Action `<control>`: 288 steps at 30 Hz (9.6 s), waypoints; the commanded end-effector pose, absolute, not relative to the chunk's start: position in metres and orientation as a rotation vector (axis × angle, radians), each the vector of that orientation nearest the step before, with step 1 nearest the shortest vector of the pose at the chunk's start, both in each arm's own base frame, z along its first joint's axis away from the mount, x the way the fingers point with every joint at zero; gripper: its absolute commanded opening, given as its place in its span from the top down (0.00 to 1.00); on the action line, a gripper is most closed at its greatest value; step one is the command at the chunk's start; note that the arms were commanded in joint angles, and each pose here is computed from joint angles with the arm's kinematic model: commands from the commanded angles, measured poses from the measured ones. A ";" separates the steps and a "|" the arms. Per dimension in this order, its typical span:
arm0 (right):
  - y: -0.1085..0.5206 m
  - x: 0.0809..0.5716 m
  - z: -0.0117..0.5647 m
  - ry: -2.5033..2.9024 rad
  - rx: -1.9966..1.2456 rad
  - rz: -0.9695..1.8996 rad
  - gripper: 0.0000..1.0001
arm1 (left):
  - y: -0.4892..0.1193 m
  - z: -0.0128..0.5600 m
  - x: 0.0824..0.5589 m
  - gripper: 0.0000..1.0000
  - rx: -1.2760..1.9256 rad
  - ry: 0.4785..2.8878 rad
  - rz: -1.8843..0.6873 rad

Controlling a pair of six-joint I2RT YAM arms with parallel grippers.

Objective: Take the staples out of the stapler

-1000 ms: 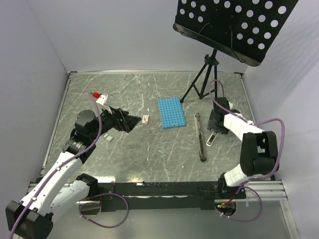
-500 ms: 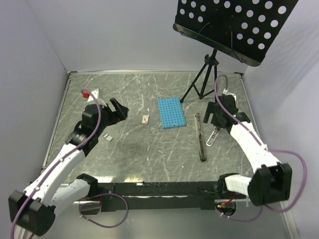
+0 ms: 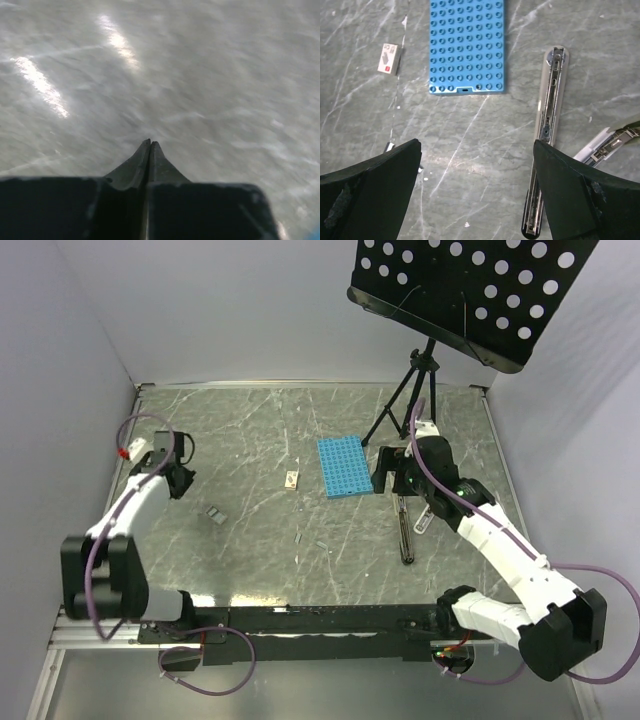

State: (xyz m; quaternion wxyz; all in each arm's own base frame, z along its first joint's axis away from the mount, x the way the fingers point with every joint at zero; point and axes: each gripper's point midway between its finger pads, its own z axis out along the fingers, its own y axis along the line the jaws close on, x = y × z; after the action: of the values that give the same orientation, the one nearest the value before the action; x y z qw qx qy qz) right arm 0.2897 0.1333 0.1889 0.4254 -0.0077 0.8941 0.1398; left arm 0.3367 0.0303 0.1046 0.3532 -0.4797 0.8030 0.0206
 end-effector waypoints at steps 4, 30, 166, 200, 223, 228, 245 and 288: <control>0.147 0.284 0.214 2.135 -0.097 0.458 0.00 | 0.041 0.055 0.343 0.99 -1.336 2.249 0.110; 0.145 0.284 0.206 2.153 -0.158 0.420 0.00 | -0.024 0.011 0.291 0.99 -1.328 2.485 -0.080; 0.360 0.221 0.050 2.757 0.159 0.250 0.49 | 0.004 0.133 0.300 0.03 -0.997 2.121 -0.103; 0.369 0.234 0.018 2.745 -0.065 0.133 0.63 | 0.011 0.138 0.298 0.03 -0.998 2.095 -0.069; 0.372 0.237 0.015 2.730 -0.163 0.167 0.59 | 0.013 0.137 0.296 0.03 -1.006 2.098 -0.051; 0.372 0.238 0.014 2.729 -0.184 0.173 0.60 | 0.013 0.137 0.295 0.03 -1.004 2.094 -0.050; 0.358 0.237 0.013 2.697 -0.293 0.119 0.71 | 0.013 0.138 0.295 0.03 -1.003 2.091 -0.044; 0.441 0.287 0.095 2.279 -0.948 0.526 0.76 | 0.026 0.234 0.258 0.01 -0.816 1.726 -0.132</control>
State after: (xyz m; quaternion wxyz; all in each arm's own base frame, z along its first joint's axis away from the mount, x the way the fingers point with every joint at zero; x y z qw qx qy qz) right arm 0.2741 0.4169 0.0689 0.2719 -0.3259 0.8907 0.1631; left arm 0.2552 0.0235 0.2259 0.5583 -0.3628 0.7433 -0.0644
